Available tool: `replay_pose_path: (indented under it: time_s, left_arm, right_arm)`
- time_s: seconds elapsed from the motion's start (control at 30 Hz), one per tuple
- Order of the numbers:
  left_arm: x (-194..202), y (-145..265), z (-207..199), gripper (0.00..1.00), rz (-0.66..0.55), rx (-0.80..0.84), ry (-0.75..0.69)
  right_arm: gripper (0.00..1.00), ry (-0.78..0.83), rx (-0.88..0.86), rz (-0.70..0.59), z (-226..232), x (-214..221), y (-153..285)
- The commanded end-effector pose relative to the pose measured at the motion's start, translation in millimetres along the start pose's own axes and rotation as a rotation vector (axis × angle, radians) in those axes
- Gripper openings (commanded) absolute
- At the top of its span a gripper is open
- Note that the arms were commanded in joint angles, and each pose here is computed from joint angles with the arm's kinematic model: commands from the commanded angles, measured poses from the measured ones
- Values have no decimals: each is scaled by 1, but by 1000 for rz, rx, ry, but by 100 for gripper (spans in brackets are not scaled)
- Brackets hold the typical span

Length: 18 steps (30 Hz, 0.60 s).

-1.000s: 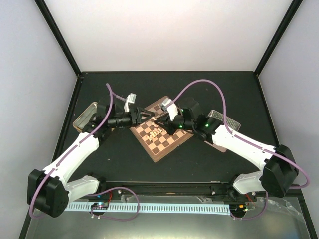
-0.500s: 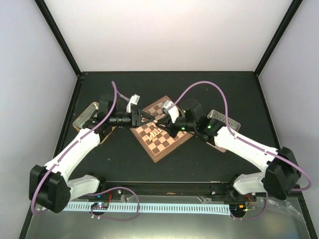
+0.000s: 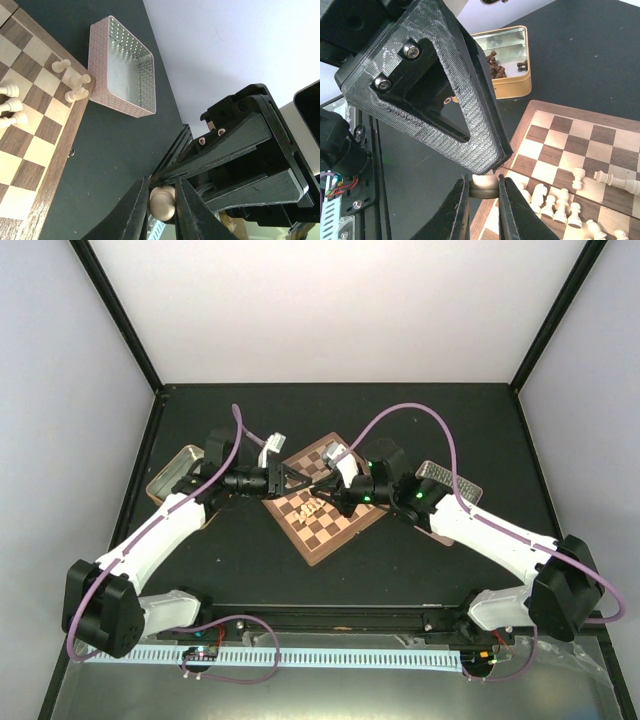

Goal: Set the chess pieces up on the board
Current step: Place the chess piece on the chessboard.

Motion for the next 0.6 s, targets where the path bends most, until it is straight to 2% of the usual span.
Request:
replay_pose_path:
  time_s: [0.0,0.1,0.13,0.23,0.3,0.4,0.57]
  left_arm:
    - [-5,-2,-3,11,-1,25,-23]
    - [-4,-5,-3,5,-5,38,-18]
    - [-4,-6,-2,4,-9,34,-16]
    - [-4,-9,1,4,-34,-22,-22]
    - [-6,-15,2,3,-53,-89,-43]
    - [-10,-26,8,3,-83,-223,-75]
    - [-12,-62,21,3,-71,-431,-152]
  right_arm:
    - [8,38,-41,-12,5,-2,0]
    - [12,22,-27,-1,4,-2,0]
    - [17,6,-14,2,2,-1,0]
    - [41,-70,75,-8,-8,1,6]
    - [50,-129,179,-38,-19,2,16]
    - [57,-224,431,-120,-45,9,40]
    - [59,-388,912,-232,-93,29,90]
Point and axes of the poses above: each gripper's point midway between its finger pads, its own y axis back along the fingers, its own z axis along the line the jaws close on, x = y × z, the point moved 6 cm from there along y, back along the fingers, and after that the axes turned 13 degrees about -y, right-handed, at the moved point
